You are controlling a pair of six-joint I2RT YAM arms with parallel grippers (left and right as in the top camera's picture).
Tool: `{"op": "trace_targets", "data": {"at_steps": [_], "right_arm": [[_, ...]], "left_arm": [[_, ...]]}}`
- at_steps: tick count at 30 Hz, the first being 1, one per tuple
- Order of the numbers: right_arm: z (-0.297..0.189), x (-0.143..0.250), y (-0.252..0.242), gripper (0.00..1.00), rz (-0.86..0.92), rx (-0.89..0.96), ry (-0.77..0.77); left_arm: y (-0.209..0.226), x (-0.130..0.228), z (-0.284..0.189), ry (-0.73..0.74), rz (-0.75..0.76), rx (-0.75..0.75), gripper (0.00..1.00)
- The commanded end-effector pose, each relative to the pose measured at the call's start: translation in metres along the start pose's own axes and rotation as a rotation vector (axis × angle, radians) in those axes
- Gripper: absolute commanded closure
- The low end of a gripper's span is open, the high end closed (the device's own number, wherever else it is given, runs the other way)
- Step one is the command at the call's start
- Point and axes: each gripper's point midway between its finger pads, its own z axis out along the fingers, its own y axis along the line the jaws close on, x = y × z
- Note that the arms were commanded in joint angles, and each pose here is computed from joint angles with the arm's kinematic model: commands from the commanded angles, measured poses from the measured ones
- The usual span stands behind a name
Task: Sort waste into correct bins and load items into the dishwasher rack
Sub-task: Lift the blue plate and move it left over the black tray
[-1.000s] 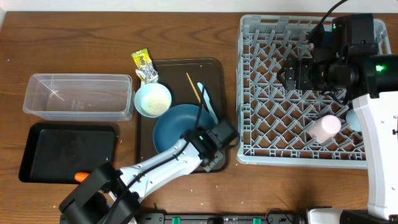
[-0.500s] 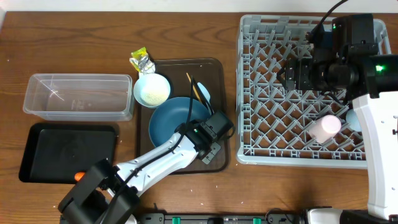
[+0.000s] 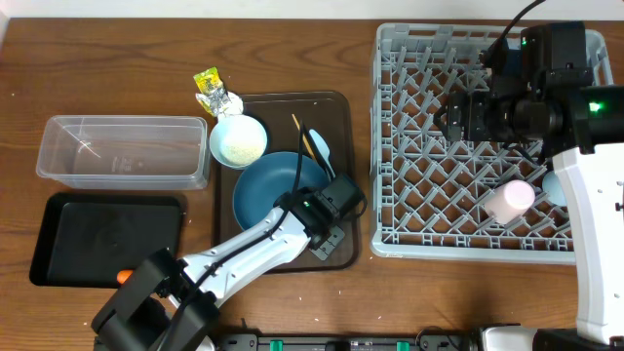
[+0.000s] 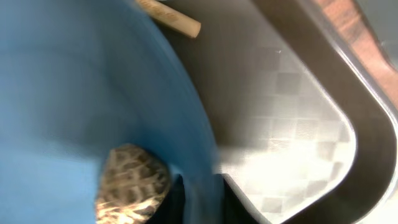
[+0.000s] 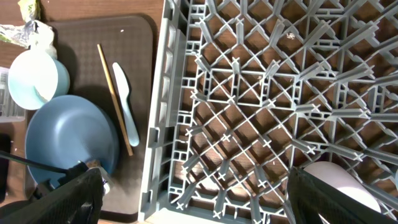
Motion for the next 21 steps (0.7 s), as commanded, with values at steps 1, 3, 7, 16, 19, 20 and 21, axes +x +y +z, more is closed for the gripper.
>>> {"op": "trace_targets", "data": {"at_steps": [1, 3, 7, 16, 19, 20, 21], "right_arm": [[0.002, 0.001, 0.003, 0.12, -0.006, -0.004, 0.006], [0.002, 0.001, 0.003, 0.12, -0.006, -0.004, 0.006], [0.002, 0.001, 0.003, 0.12, -0.006, -0.004, 0.006], [0.002, 0.001, 0.003, 0.12, -0.006, -0.004, 0.006], [0.002, 0.001, 0.003, 0.12, -0.006, -0.005, 0.005], [0.002, 0.000, 0.003, 0.12, -0.006, -0.005, 0.003], [0.002, 0.000, 0.003, 0.12, -0.006, -0.005, 0.003]], "left_arm": [[0.001, -0.006, 0.000, -0.004, -0.004, 0.001, 0.94], [0.001, -0.006, -0.002, -0.005, -0.011, 0.000, 0.94], [0.002, -0.014, -0.018, -0.011, -0.067, 0.001, 0.94], [0.013, -0.066, -0.120, -0.127, -0.285, 0.005, 0.94], [0.032, -0.077, -0.152, -0.200, -0.415, -0.001, 0.94], [0.039, -0.078, -0.158, -0.218, -0.459, -0.008, 0.94], [0.051, -0.076, -0.165, -0.240, -0.534, -0.026, 0.94]]}}
